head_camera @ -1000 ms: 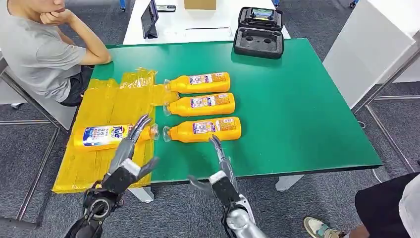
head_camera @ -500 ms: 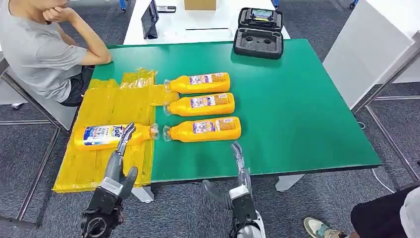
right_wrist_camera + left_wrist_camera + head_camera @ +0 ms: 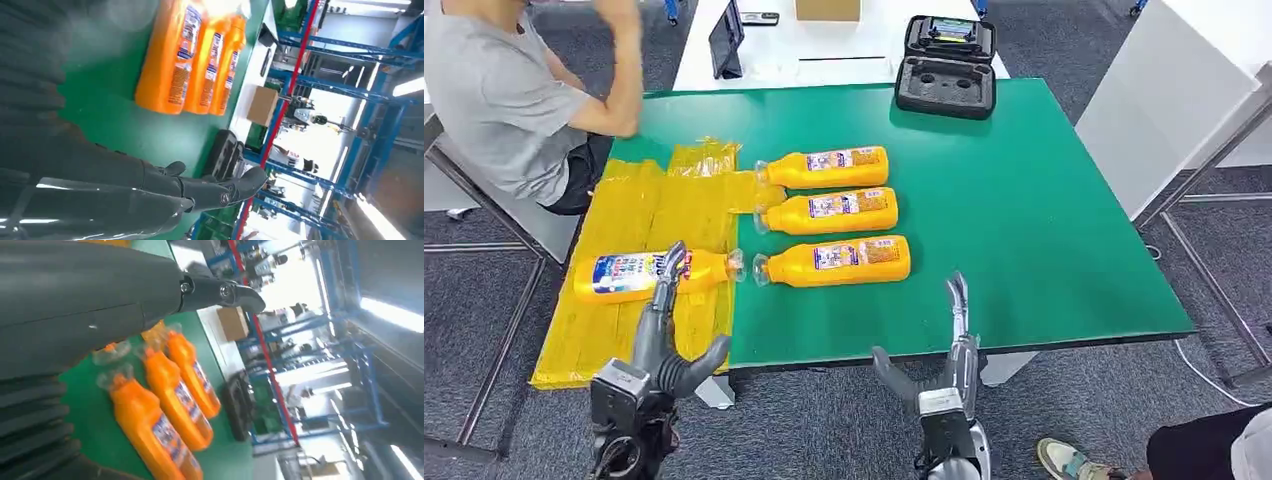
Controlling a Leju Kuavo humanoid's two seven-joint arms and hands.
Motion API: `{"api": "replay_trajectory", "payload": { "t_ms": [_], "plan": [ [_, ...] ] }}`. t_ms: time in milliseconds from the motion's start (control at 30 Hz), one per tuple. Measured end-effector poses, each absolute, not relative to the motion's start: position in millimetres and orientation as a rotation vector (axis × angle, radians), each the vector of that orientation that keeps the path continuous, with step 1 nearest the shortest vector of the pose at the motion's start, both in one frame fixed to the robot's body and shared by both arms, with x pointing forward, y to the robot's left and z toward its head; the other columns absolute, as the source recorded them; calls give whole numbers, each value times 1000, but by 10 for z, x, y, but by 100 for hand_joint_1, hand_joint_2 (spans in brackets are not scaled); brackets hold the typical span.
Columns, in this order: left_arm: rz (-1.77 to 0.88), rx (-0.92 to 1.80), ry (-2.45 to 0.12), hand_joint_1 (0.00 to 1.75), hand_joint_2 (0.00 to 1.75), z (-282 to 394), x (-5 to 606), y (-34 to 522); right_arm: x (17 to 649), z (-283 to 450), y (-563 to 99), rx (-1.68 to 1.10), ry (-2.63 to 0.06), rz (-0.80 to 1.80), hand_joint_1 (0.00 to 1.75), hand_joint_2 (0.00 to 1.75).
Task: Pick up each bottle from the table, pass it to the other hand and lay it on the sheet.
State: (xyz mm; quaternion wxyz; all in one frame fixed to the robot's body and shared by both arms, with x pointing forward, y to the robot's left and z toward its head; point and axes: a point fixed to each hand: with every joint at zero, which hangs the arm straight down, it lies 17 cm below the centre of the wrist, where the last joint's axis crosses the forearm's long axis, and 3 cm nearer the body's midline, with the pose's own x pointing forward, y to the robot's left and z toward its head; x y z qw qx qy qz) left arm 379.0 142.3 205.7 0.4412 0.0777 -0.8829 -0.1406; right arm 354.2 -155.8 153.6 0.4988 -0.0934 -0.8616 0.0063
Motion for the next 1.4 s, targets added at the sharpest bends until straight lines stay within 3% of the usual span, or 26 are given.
{"api": "replay_trajectory", "payload": {
  "t_ms": [633,1400],
  "plan": [
    [-360,-1,-2151,0,175,1885,3706,830,3493,1428,-1833,-298,-2055,4,0,175],
    [-322,-58,-2155,0,175,1957,3554,694,3408,1488,-2084,-375,-2057,-45,0,175]
  ]
}}
